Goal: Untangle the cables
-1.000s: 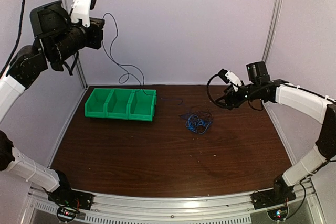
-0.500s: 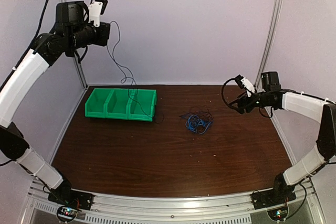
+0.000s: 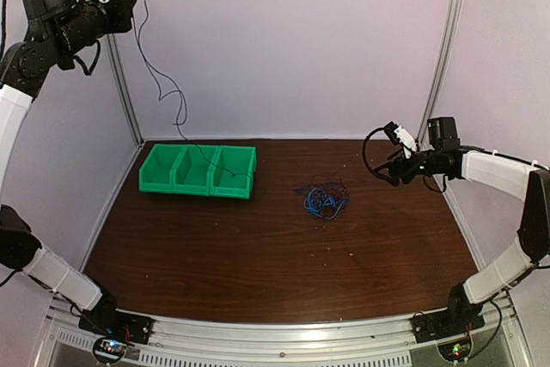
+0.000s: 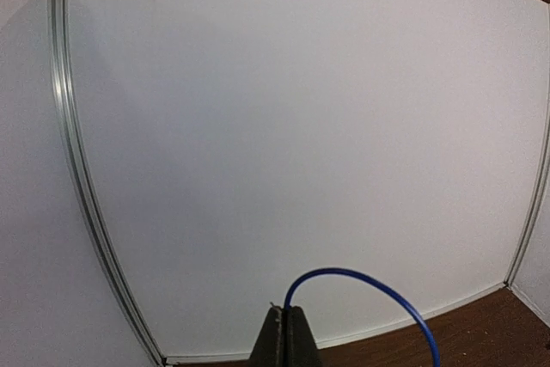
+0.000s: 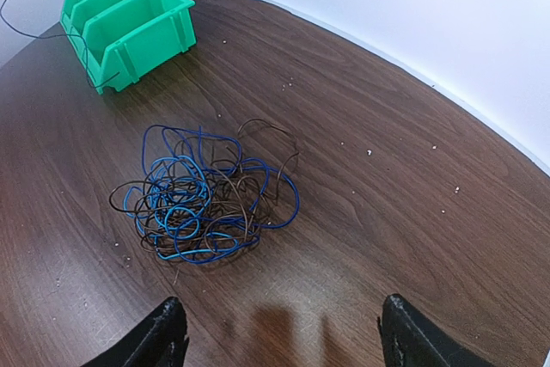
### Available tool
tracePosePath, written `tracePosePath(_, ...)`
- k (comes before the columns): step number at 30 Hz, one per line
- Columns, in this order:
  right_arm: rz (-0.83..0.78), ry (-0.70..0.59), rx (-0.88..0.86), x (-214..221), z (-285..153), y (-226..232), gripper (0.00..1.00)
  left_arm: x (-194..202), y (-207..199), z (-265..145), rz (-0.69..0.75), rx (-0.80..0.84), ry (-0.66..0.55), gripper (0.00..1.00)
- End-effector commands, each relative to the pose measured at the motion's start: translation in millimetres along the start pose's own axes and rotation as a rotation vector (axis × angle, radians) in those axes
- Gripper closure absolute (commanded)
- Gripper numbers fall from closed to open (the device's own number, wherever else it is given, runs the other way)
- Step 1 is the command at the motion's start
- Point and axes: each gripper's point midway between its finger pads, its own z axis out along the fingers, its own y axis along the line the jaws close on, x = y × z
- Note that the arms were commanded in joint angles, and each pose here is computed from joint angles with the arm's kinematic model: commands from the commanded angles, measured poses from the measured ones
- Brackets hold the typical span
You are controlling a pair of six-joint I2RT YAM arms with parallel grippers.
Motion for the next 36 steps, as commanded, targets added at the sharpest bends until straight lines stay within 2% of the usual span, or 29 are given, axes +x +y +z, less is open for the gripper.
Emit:
tracePosePath(1, -0.006, -0.003, -0.027, 3.4, 2.2, 4.0, 0.22, -41.1, 21.8, -26.3, -0.015, -0.071, -0.121, 1.00)
tracePosePath(6, -0.003, 0.000, -0.042, 4.2, 3.7, 6.3, 0.22, -41.9, 39.8, -27.0, 0.051, -0.181, -0.102, 1.00)
tracePosePath(10, 0.001, -0.002, -0.061, 5.1, 3.7, 9.6, 0.22, -42.9, 21.2, -33.8, 0.006, -0.049, -0.095, 1.00)
tracePosePath(14, 0.009, 0.008, -0.075, 7.9, 7.7, 10.2, 0.22, -20.9, 49.2, -23.1, 0.054, -0.203, -0.040, 1.00)
tracePosePath(21, 0.016, 0.017, -0.096, 11.5, 9.9, 13.1, 0.22, -13.1, 87.1, -6.1, 0.082, -0.318, -0.015, 1.00)
tracePosePath(29, 0.023, 0.027, -0.106, 15.3, 12.4, 14.0, 0.22, 3.3, 118.1, 32.0, 0.045, -0.300, 0.009, 1.00)
tracePosePath(36, 0.035, 0.038, -0.122, 20.4, 15.9, 15.6, 0.23, 1.2, 153.5, 51.0, 0.021, -0.326, -0.016, 1.00)
